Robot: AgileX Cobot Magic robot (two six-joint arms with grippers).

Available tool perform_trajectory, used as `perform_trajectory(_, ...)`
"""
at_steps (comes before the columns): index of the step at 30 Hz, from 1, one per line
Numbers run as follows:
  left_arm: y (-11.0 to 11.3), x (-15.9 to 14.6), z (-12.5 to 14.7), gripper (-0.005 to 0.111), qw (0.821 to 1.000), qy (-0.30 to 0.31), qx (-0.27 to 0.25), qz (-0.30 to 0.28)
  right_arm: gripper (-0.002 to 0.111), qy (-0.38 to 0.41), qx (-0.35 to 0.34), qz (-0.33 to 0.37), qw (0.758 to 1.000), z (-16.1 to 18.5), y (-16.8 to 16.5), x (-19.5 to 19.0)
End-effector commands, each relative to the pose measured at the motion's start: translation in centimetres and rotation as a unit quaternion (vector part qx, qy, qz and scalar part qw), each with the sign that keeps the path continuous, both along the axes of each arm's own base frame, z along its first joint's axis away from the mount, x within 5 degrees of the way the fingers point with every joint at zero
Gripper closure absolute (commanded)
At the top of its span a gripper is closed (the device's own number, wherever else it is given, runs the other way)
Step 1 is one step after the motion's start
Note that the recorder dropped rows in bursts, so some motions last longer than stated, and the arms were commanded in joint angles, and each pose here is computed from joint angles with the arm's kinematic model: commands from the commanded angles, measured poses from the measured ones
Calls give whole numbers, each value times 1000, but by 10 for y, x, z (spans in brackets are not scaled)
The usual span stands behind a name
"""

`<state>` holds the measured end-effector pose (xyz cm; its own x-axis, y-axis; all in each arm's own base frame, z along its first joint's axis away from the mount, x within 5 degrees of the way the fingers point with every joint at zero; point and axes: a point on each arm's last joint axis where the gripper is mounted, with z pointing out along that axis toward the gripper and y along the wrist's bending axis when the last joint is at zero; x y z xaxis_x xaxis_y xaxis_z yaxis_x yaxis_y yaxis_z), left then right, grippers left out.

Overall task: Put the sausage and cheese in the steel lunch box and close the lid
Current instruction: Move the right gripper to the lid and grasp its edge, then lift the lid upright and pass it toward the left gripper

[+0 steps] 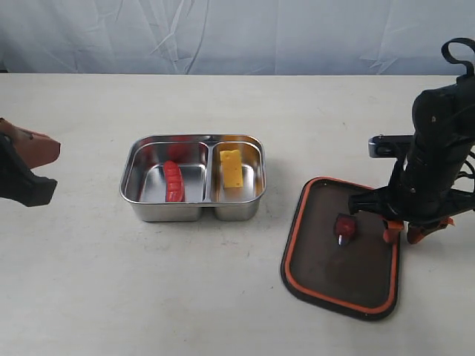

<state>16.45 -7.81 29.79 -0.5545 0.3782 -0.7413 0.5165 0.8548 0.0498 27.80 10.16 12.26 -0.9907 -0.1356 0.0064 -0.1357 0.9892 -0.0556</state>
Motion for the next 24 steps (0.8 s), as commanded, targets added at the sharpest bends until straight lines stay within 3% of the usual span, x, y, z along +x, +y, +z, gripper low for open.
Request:
perform_trajectory(1,-2,2,-4,107,1000,13,-6,4,84,-2,0,-3,1000,0,-2,0)
perform_trajectory(5,-2,3,-5,107,1000,16,-5,4,108,-3,0,-1,1000,0,-2,1)
perform_trajectory(9,-4,2,-5,107,999,23,-21,7,108,-3,-1,3,1000,0,-2,1)
perform_trajectory(12,-9,-1,-4,105,996,52,-70,9,108,-9,1,2,1000,6,-2,0)
perform_trajectory(15,-20,-8,-2,89,987,88,-130,-18,108,-51,18,3,999,24,-1,2)
perform_trajectory(16,-25,-10,1,77,981,97,-166,-30,108,-69,22,5,997,35,-2,1)
perform_trajectory(18,-30,-11,6,65,972,100,-209,-41,108,-93,25,10,995,51,-4,-1)
perform_trajectory(24,-39,-5,9,62,953,120,-275,-34,108,-166,51,14,985,94,-8,-11)
